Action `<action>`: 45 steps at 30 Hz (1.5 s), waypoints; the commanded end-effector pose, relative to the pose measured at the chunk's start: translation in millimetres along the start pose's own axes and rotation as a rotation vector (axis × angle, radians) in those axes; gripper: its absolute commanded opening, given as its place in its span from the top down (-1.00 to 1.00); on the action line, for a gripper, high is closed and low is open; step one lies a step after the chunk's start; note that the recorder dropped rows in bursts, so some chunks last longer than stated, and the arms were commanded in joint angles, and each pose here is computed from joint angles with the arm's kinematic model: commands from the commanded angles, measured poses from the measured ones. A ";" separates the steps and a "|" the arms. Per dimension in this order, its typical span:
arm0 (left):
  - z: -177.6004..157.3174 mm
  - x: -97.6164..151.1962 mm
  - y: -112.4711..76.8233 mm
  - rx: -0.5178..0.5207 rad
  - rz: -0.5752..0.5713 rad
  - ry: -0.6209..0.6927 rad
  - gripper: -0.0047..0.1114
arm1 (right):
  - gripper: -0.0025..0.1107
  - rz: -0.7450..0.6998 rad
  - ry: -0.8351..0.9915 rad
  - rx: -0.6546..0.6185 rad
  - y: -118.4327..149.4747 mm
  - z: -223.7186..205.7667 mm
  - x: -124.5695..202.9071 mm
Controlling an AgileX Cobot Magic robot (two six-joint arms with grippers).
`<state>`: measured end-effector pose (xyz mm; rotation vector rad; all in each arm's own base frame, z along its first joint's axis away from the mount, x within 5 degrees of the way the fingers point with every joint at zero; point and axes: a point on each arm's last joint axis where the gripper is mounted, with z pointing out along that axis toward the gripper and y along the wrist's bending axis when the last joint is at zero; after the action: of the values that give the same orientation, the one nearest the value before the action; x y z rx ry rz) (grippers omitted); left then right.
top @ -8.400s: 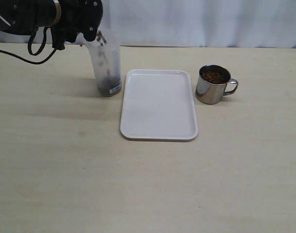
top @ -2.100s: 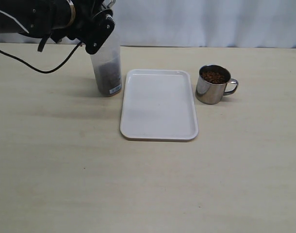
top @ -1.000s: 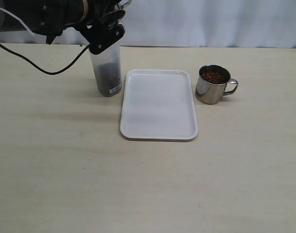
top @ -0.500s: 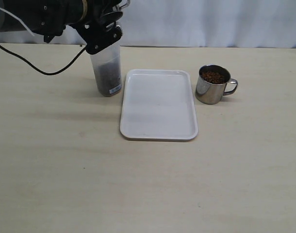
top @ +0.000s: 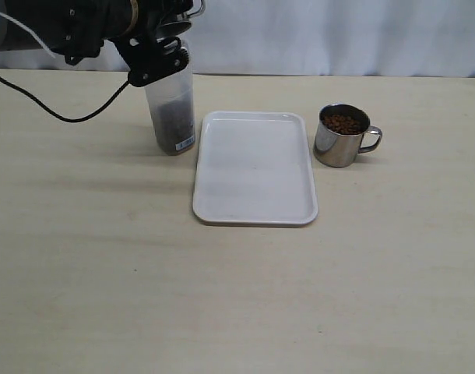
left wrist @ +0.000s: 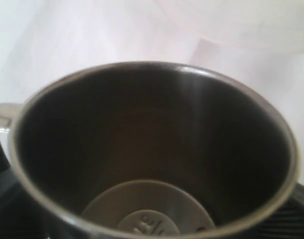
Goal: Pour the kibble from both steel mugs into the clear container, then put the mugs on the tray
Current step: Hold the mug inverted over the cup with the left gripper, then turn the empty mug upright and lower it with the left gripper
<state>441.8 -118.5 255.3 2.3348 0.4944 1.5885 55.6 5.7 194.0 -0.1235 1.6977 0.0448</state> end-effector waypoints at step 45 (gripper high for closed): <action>-31.6 60.7 -144.0 0.165 -2.005 0.117 0.92 | 0.87 -0.011 -0.007 -0.001 0.0 -0.1 0.0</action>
<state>423.5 36.2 259.9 0.7950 2.0276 0.5540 55.6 5.7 194.0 -0.1235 1.6977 0.0448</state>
